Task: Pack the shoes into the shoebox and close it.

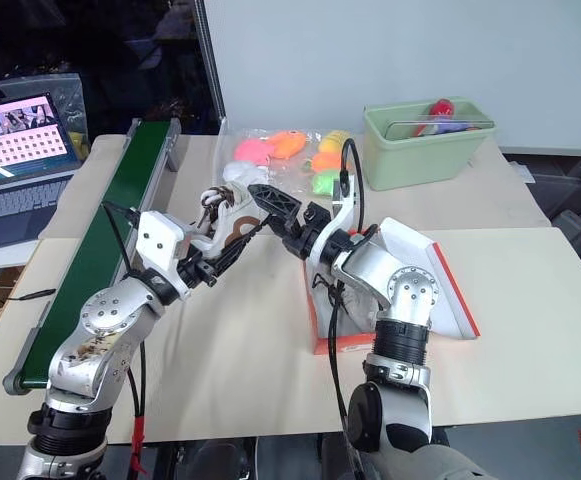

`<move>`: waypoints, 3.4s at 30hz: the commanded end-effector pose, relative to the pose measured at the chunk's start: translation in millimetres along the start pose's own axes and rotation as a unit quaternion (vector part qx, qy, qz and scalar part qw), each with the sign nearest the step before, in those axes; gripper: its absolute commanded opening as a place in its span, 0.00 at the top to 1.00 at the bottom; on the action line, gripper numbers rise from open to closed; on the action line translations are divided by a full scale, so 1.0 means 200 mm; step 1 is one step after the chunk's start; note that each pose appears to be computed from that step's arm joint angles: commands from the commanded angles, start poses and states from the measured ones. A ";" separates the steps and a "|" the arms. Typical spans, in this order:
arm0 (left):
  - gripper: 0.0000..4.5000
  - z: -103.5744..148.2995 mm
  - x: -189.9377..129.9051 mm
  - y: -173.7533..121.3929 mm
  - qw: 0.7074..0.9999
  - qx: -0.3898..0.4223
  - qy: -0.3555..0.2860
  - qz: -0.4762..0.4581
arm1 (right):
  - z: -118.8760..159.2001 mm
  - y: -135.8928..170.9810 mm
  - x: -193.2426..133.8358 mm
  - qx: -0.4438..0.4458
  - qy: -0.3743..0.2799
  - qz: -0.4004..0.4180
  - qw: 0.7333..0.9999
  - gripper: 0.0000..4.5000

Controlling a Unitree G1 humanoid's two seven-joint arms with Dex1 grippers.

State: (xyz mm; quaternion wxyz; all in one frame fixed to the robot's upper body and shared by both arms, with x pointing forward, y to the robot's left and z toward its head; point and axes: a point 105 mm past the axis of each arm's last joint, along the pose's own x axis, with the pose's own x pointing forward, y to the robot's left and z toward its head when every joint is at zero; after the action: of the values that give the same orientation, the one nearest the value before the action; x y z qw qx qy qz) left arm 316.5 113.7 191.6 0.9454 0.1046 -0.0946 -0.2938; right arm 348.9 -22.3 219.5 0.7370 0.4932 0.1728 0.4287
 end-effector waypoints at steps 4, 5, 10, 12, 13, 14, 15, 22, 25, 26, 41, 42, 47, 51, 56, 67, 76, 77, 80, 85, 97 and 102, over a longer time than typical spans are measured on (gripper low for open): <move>0.33 0.10 0.05 -0.04 0.999 -0.005 -0.038 -0.028 | -0.12 0.16 0.08 -0.043 0.041 0.045 0.997 0.00; 0.33 0.10 0.06 -0.03 0.999 -0.004 -0.039 -0.028 | -0.14 0.14 0.08 -0.047 0.047 0.038 0.997 0.00; 0.33 0.10 0.06 0.00 0.999 0.000 -0.037 -0.024 | -0.18 0.05 0.06 -0.072 0.066 0.003 0.995 0.00; 0.33 0.09 0.06 0.01 0.999 0.001 -0.035 -0.022 | -0.17 0.03 0.05 -0.076 0.065 -0.001 0.995 0.00; 0.33 0.09 0.06 0.01 0.999 0.003 -0.034 -0.023 | -0.17 0.03 0.04 -0.078 0.066 -0.001 0.995 0.00; 0.33 0.09 0.05 0.01 0.999 0.004 -0.034 -0.023 | -0.17 0.03 0.04 -0.083 0.068 -0.003 0.994 0.00; 0.33 0.09 0.05 0.01 0.999 0.004 -0.034 -0.024 | -0.17 0.02 0.04 -0.086 0.069 -0.004 0.994 0.00; 0.33 0.10 0.06 -0.03 0.999 -0.001 -0.039 -0.035 | -0.12 0.04 0.04 -0.086 0.040 0.003 0.995 0.00; 0.33 0.09 0.06 -0.03 0.999 -0.003 -0.036 -0.034 | -0.09 0.05 0.05 -0.080 0.024 0.007 0.996 0.00; 0.33 0.09 0.06 -0.03 0.999 -0.003 -0.036 -0.033 | -0.09 0.05 0.05 -0.079 0.022 0.007 0.997 0.00; 0.35 0.08 0.06 -0.02 0.999 0.005 -0.025 -0.033 | -0.05 0.09 0.05 -0.075 -0.007 0.022 0.997 0.68; 0.35 0.07 0.05 -0.02 0.999 0.009 -0.016 -0.036 | -0.04 0.10 0.05 -0.074 -0.010 0.024 0.997 0.68; 0.28 0.04 0.04 -0.02 0.999 0.023 -0.004 -0.045 | -0.01 0.11 0.05 -0.063 -0.029 0.029 0.997 0.68; 0.09 0.03 0.02 -0.05 0.998 0.023 0.002 -0.066 | 0.03 0.11 0.04 -0.051 -0.049 0.027 0.997 0.68; 0.09 0.02 -0.02 -0.06 0.998 0.020 0.006 -0.067 | 0.07 0.10 0.03 -0.045 -0.073 0.019 0.996 0.68; 0.09 -0.06 -0.06 -0.01 0.999 0.015 0.037 -0.025 | 0.35 0.03 -0.15 -0.278 -0.055 -0.134 0.950 0.68; 0.09 -0.12 -0.05 -0.08 0.998 0.001 0.044 -0.044 | 0.46 0.05 -0.47 -0.369 0.181 -0.263 0.873 0.68; 0.09 -0.12 -0.05 -0.09 0.998 -0.001 0.044 -0.047 | 0.45 0.05 -0.50 -0.349 0.205 -0.276 0.871 0.68; 0.09 -0.13 -0.04 -0.12 0.998 -0.009 0.043 -0.054 | 0.38 -0.03 -0.59 -0.309 0.282 -0.306 0.855 0.68; 0.09 -0.13 -0.05 -0.15 0.997 -0.019 0.041 -0.057 | 0.23 -0.16 -0.69 -0.251 0.369 -0.323 0.834 0.68; 0.09 -0.13 -0.11 -0.18 0.998 -0.026 0.046 -0.043 | 0.11 -0.30 -0.70 -0.218 0.435 -0.342 0.804 0.68; 0.09 -0.13 -0.12 -0.19 0.998 -0.032 0.050 -0.032 | 0.11 -0.31 -0.63 -0.236 0.446 -0.338 0.794 0.68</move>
State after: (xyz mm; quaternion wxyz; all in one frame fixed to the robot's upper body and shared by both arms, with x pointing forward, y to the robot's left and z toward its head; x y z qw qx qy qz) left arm 287.7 102.9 143.7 0.9421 0.0894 -0.0157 -0.3228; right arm 316.1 -145.2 140.9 0.7611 -0.0228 0.5472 0.3474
